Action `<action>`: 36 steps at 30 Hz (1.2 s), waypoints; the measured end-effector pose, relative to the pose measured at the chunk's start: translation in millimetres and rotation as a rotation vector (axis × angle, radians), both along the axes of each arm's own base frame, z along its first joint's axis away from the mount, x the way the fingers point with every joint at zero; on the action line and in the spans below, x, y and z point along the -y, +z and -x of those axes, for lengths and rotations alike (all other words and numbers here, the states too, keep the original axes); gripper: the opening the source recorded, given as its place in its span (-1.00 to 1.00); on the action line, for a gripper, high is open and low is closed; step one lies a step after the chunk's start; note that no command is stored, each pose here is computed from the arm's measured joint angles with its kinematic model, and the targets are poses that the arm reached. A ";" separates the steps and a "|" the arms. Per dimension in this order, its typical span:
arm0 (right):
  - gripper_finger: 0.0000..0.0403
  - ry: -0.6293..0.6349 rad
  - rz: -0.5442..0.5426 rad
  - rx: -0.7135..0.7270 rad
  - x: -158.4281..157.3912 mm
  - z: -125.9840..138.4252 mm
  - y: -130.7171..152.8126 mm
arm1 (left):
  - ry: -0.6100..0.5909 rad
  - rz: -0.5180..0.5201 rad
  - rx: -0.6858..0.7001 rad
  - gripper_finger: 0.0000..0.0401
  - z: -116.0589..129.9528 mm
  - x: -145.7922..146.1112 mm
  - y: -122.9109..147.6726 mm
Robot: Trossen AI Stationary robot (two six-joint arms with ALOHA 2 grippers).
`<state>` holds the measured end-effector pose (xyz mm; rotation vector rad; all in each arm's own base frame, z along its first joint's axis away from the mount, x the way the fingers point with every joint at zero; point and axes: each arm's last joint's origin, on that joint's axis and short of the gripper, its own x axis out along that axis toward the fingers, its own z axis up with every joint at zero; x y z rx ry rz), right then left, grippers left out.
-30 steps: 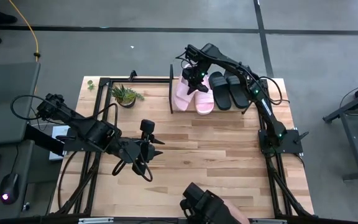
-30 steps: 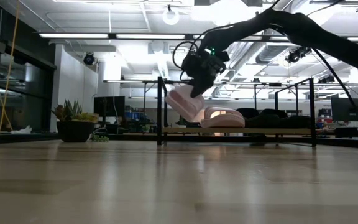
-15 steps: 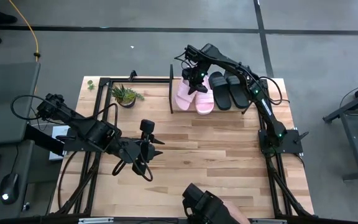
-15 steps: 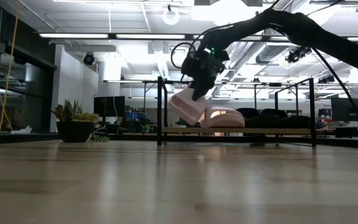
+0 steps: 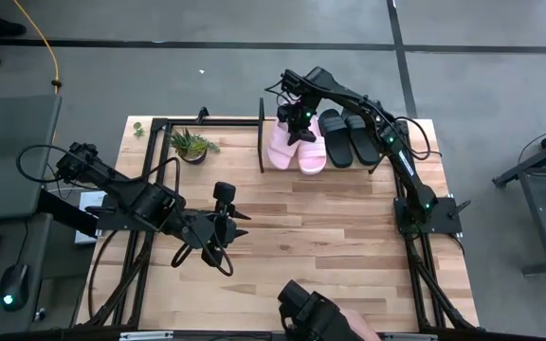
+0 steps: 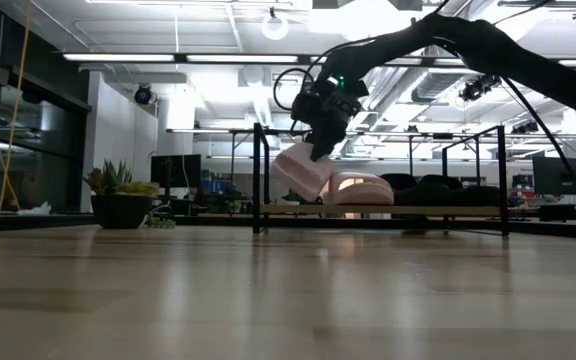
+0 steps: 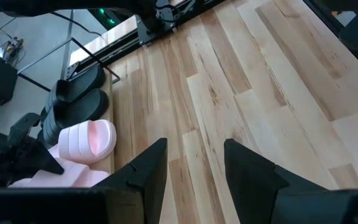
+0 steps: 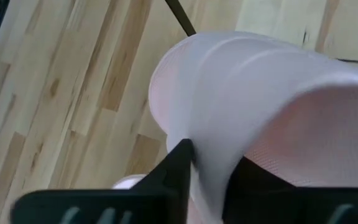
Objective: Pick and place slides into the shelf
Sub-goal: Put the pink slide on the shelf, then return to Home Position
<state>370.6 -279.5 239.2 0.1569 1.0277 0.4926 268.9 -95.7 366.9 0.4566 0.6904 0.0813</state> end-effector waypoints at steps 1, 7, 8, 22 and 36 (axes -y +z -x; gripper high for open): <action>-0.72 -0.009 -0.004 -0.006 0.0 0.0 0.0 | 0.000 0.000 0.000 -0.29 0.0 0.0 0.0; -0.40 -0.022 -0.010 -0.015 -1.5 -1.5 0.0 | 0.000 0.000 0.000 -0.29 0.0 0.0 0.0; -0.37 -0.026 -0.010 -0.015 -1.7 -2.1 0.0 | 0.000 0.000 0.000 -0.29 0.0 0.0 0.0; -0.18 0.002 0.080 -0.031 -18.0 -19.7 -1.1 | 0.004 0.004 -0.001 -0.29 0.1 -0.1 -0.1; -0.18 -0.095 0.116 0.022 -15.4 -9.7 32.1 | 0.034 0.015 -0.033 -0.29 8.5 -3.7 0.4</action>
